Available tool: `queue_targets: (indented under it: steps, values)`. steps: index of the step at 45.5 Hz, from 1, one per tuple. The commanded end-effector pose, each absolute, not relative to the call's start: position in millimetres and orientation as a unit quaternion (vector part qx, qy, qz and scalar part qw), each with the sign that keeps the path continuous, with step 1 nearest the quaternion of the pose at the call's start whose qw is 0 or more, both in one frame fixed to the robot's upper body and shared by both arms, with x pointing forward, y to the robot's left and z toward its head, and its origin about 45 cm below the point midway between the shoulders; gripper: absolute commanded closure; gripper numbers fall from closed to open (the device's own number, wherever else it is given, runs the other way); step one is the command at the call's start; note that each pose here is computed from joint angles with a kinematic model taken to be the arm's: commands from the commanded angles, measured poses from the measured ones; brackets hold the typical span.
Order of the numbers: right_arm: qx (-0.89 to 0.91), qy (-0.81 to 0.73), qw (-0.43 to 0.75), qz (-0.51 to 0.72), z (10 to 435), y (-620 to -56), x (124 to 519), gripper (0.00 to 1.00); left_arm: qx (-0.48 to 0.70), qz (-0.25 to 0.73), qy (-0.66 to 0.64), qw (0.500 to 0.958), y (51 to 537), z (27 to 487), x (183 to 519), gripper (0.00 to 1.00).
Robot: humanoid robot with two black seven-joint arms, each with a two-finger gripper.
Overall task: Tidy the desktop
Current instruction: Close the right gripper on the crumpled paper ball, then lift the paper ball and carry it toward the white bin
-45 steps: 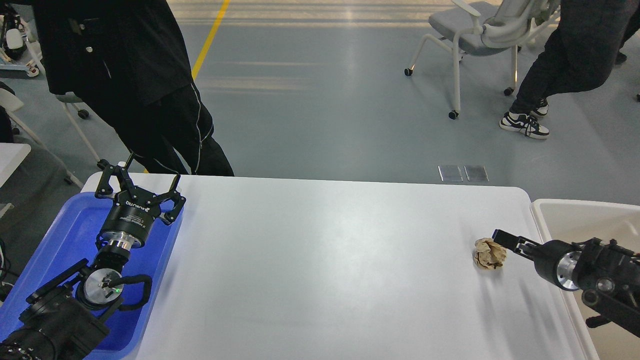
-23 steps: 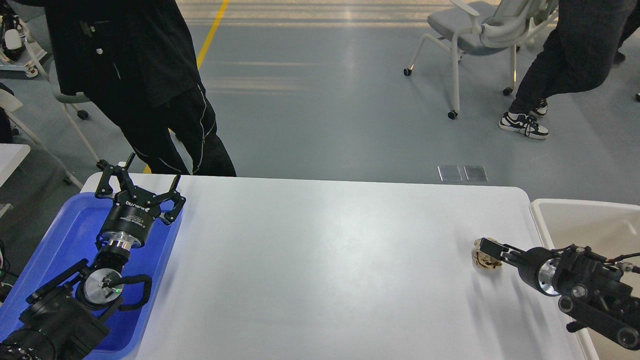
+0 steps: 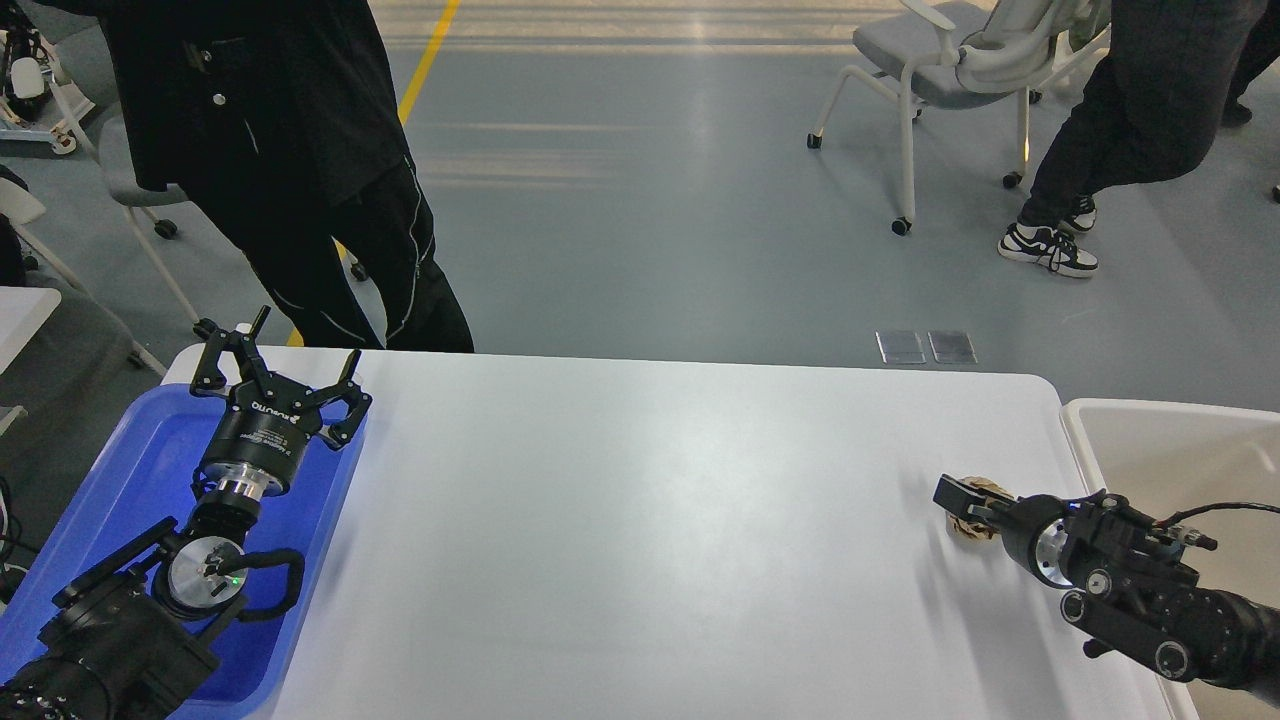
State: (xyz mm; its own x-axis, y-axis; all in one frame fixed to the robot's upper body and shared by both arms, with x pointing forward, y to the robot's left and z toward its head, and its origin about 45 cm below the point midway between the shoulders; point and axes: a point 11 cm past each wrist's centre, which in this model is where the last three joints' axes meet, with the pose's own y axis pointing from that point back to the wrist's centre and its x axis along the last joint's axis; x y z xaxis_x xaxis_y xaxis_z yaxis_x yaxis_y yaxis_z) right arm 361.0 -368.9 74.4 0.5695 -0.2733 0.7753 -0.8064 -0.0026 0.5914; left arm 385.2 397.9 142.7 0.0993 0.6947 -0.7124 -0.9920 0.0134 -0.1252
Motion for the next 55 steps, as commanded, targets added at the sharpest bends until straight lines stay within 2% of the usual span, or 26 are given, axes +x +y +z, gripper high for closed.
queue_targets:
  steps: [1,26,31,34,35,40,41,47,55]
  values:
    - [0.669,-0.402,0.582,0.229,64.6,-358.9,362.5,0.01,-0.314,0.628,0.237,0.672,397.7,142.6,385.2,0.00]
    - [0.647,-0.412,0.601,0.225,49.5,-360.7,366.5,0.00,-0.314,0.628,0.237,0.672,397.7,142.6,385.2,0.00]
    - [0.640,-0.405,0.613,0.226,45.4,-365.7,363.8,0.03,-0.314,0.628,0.236,0.671,398.1,142.4,385.0,0.00]
    - [0.641,-0.390,0.619,0.232,40.5,-362.6,360.2,0.18,-0.315,0.628,0.236,0.671,397.9,142.8,385.2,0.00]
    - [0.641,-0.386,0.621,0.233,39.2,-362.2,359.0,0.26,-0.315,0.628,0.236,0.671,397.9,142.8,385.2,0.00]
    - [0.644,-0.384,0.622,0.226,37.2,-362.3,357.1,0.93,-0.315,0.628,0.236,0.671,397.9,142.8,385.2,0.00]
    - [0.645,-0.387,0.621,0.220,36.7,-362.6,356.7,1.00,-0.314,0.628,0.236,0.672,397.8,142.8,385.2,0.00]
    - [0.653,-0.420,0.605,0.176,36.2,-362.9,356.0,1.00,-0.314,0.628,0.237,0.672,397.7,142.6,385.2,0.00]
    - [0.666,-0.424,0.585,0.186,45.6,-355.3,367.1,1.00,-0.315,0.628,0.236,0.671,397.9,142.8,385.2,0.00]
